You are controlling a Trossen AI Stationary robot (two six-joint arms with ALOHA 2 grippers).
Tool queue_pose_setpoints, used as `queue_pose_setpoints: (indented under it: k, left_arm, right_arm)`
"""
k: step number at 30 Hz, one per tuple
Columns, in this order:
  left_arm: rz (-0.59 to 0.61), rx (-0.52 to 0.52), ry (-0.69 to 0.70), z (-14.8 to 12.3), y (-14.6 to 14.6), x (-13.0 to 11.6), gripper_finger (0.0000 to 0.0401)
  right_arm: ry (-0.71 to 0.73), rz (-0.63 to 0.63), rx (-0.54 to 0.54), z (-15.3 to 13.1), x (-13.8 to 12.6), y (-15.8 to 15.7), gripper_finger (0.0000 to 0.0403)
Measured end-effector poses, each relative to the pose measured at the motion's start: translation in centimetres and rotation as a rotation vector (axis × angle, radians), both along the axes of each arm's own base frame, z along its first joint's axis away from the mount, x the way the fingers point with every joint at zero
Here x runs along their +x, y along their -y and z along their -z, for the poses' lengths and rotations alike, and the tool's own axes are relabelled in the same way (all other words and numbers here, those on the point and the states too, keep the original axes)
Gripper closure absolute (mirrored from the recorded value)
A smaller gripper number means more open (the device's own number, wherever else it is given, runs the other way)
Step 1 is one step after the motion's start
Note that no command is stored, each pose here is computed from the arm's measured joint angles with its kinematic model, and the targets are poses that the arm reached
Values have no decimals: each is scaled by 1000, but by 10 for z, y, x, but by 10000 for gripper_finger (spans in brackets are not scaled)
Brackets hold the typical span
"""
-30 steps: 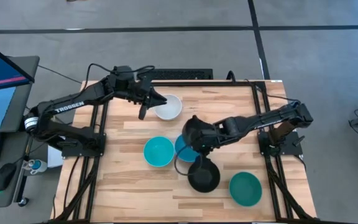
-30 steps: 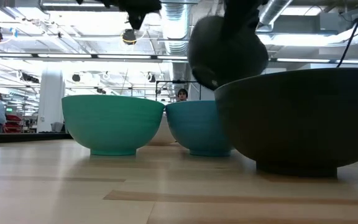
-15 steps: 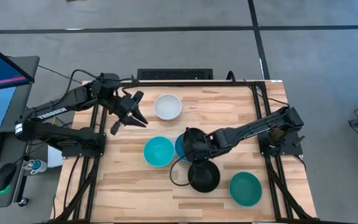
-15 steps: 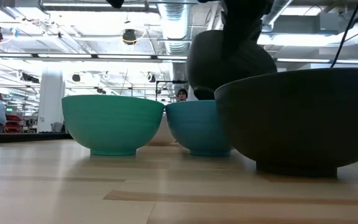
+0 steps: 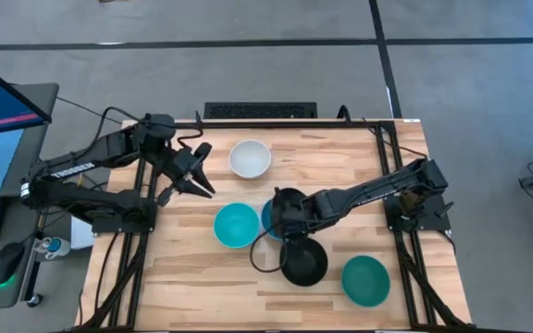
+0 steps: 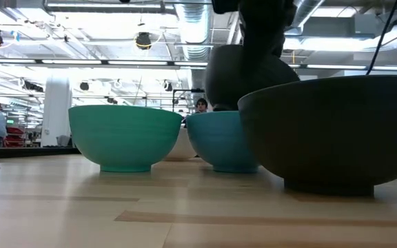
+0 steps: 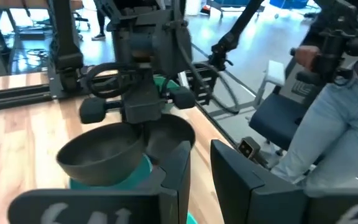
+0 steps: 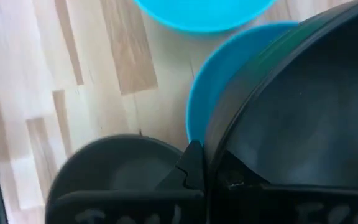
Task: Nest bowls inside each other
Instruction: Stack the top black bowl on top of the blue bowl
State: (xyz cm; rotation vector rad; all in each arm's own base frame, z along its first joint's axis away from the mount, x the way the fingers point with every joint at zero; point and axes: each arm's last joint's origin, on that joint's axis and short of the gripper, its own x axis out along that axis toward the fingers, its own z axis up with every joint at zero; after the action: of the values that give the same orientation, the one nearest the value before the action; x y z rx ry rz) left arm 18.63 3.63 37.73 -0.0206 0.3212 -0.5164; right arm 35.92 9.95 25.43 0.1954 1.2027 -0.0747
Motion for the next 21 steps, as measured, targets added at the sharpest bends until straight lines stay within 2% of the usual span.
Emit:
queue_pose_setpoints:
  k: [5,7,9,11,16,21]
  left_arm:
    - [-5,3,1,0,0,0,347]
    - [-8,4,0,0,0,0,347]
    - [-8,4,0,0,0,0,347]
    - [-10,4,-1,0,0,0,347]
    - [-16,2,-5,0,-1,0,347]
    - [-18,2,-2,0,-1,0,347]
  right_arm:
    - [-49,2,0,16,6,-2,393]
    - [-31,-6,21,20,12,-4,393]
    - [-102,-13,30,29,9,-4,393]
    - [-86,-23,60,36,17,-7,389]
    - [-107,-47,94,38,17,-9,350]
    - [-86,-55,105,33,19,-10,340]
